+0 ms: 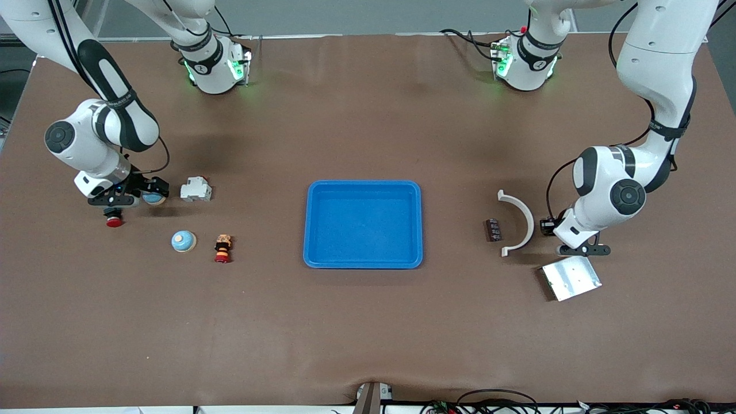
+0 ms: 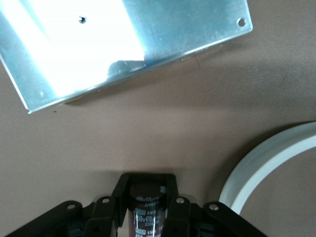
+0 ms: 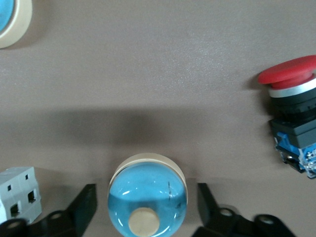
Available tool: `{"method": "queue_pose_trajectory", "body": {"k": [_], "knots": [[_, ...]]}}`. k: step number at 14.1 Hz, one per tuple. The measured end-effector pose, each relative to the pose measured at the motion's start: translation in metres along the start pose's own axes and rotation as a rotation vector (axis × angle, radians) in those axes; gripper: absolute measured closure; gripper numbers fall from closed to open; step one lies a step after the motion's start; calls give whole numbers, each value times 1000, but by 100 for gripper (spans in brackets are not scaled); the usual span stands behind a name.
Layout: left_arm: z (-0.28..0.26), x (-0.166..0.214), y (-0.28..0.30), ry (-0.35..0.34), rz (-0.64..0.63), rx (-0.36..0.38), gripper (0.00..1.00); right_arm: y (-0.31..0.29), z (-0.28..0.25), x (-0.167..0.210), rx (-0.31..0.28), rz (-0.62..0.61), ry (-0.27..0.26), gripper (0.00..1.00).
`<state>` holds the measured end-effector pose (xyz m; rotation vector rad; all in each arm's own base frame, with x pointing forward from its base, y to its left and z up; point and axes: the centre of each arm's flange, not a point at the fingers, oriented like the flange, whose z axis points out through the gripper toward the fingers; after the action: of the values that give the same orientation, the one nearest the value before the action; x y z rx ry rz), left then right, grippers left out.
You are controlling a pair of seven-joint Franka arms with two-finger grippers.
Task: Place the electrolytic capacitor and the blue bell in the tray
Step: 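Grasp the black capacitor with the left gripper while the right gripper grasps the blue button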
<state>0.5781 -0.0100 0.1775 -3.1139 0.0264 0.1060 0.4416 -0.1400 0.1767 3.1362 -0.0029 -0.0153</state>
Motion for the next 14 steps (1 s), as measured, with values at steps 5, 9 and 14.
{"method": "queue_pose_trajectory", "body": {"k": [5,9,14], "knots": [[-7,1,0,12,0,1,66,0,-3,1,-1,-1,5,33],[-43,4,-2,39,-4,5,66,-4,-25,8,9,-13,-14,33],[-107,-6,-2,16,-63,-16,66,-31,-114,32,20,2,-41,33]]}}
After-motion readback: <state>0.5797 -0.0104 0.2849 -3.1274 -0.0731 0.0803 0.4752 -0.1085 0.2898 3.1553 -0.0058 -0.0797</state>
